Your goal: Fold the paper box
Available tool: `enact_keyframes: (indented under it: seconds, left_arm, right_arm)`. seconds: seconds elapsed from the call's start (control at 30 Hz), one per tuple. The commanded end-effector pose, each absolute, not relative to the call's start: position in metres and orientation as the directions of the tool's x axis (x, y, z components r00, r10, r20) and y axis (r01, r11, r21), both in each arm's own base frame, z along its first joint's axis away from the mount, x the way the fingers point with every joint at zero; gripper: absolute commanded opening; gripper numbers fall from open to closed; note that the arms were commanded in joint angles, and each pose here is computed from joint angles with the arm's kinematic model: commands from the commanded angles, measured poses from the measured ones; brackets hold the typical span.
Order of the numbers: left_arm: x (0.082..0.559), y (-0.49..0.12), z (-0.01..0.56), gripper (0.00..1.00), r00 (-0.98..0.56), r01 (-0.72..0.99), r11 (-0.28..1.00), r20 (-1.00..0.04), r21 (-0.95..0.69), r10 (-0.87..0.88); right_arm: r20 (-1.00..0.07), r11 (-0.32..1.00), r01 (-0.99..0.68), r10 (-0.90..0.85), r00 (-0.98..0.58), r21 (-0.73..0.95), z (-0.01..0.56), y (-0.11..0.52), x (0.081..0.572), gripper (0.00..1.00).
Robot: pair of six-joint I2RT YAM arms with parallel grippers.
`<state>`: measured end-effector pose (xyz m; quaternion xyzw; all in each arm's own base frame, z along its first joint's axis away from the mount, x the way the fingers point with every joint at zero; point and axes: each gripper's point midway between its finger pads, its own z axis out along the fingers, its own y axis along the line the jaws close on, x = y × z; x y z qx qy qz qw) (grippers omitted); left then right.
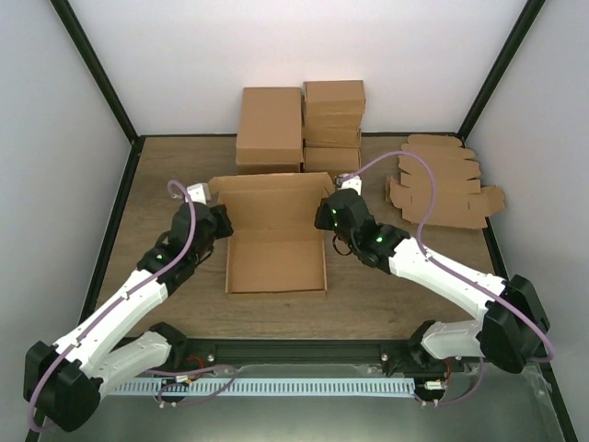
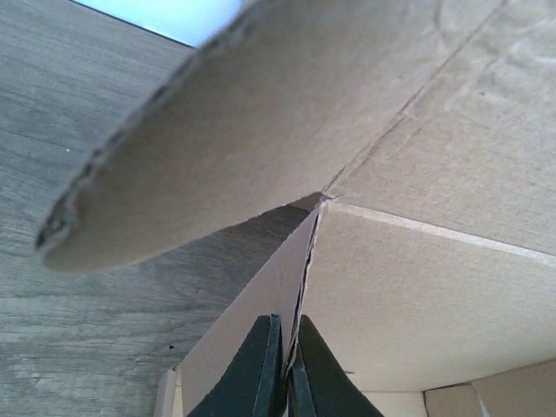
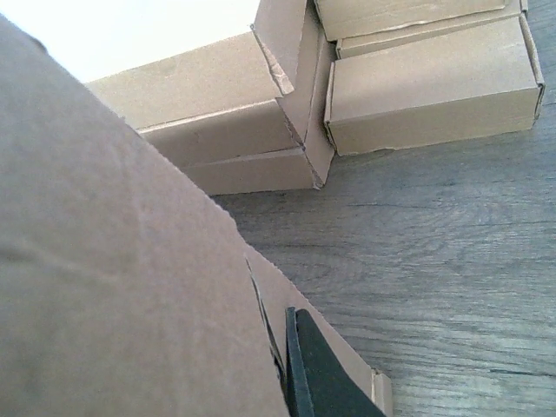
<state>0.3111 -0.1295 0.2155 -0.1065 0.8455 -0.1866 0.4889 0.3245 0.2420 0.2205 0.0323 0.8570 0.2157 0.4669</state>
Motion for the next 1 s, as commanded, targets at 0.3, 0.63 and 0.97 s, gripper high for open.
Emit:
enact_keyframes:
  seconds: [0.3,0.63,0.97]
  left_arm:
    - [0.304,-0.152,0.182,0.05,-0.584,0.068,0.895,-0.745,-0.441,-0.323]
    - [0.311,-0.155,0.185,0.07,-0.6,0.066,0.908,-0.744,-0.414,-0.296]
    - [0.288,-0.146,0.213,0.64,-0.611,0.115,0.92,-0.757,-0.375,-0.232]
  right_arm:
    - [-0.775,0.917,-0.169,0.195,-0.601,0.362,0.192,0.264,0.32,0.01]
    - [-0.797,0.932,-0.189,0.146,-0.587,0.31,0.193,0.27,0.331,0.01]
    - [-0.811,0.941,-0.228,0.074,-0.58,0.249,0.179,0.264,0.326,0.01]
